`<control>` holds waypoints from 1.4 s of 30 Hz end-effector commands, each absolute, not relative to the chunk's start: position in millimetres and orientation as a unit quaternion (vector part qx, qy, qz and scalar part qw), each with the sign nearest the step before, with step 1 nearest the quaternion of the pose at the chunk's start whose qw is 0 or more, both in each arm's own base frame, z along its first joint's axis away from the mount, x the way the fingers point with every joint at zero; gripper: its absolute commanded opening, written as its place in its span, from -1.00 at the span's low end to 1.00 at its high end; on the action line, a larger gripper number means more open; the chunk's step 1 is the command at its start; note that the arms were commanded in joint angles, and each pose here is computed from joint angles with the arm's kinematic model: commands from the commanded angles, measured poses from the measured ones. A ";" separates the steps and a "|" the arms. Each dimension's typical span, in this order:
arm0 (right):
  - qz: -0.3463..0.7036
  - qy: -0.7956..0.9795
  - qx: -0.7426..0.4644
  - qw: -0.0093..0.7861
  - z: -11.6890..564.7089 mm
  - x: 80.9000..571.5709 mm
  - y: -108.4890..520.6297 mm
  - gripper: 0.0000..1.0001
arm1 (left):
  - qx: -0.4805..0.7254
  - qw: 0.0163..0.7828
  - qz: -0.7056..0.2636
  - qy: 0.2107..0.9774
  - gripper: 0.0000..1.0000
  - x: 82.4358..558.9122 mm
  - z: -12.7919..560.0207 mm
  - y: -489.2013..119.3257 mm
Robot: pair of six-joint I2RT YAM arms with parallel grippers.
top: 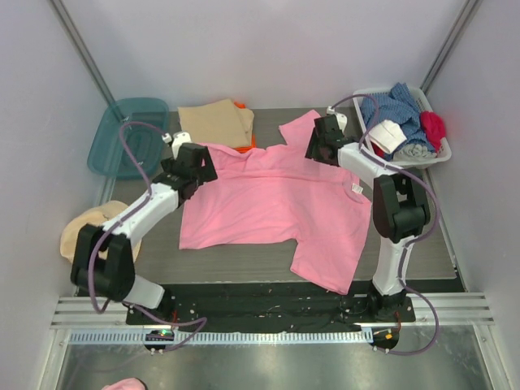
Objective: Fold and stack the t-shirts
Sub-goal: Flatten the tshirt out
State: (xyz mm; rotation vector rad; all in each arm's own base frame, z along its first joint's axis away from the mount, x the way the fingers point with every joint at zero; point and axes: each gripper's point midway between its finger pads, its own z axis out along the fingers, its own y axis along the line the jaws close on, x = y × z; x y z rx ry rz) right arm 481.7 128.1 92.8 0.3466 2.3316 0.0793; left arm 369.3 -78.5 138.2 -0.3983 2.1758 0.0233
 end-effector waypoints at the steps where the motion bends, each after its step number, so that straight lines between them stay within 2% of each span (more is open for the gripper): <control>1: 0.027 0.916 0.120 0.383 91.3 508.6 125.7 0.19 | -0.135 0.482 0.025 0.865 0.88 431.8 144.6 -87.7; 8: 0.030 0.929 0.110 0.352 61.2 527.6 125.8 0.19 | -0.115 0.452 0.014 0.885 0.72 477.2 106.9 -112.5; 15: 0.032 0.935 0.111 0.335 45.7 527.5 122.2 0.19 | -0.106 0.402 0.023 0.909 0.53 481.3 57.6 -119.3; 23: 0.032 0.943 0.110 0.311 25.7 534.1 116.4 0.21 | -0.108 0.361 0.051 0.925 0.50 486.0 24.9 -112.3; 36: 0.027 0.948 0.113 0.297 -0.5 566.8 99.0 0.25 | -0.129 0.360 0.058 0.922 0.50 497.4 23.2 -92.3; 42: 0.036 0.943 0.106 0.312 9.3 586.7 95.0 0.26 | -0.135 0.361 0.055 0.921 0.50 501.7 24.1 -89.9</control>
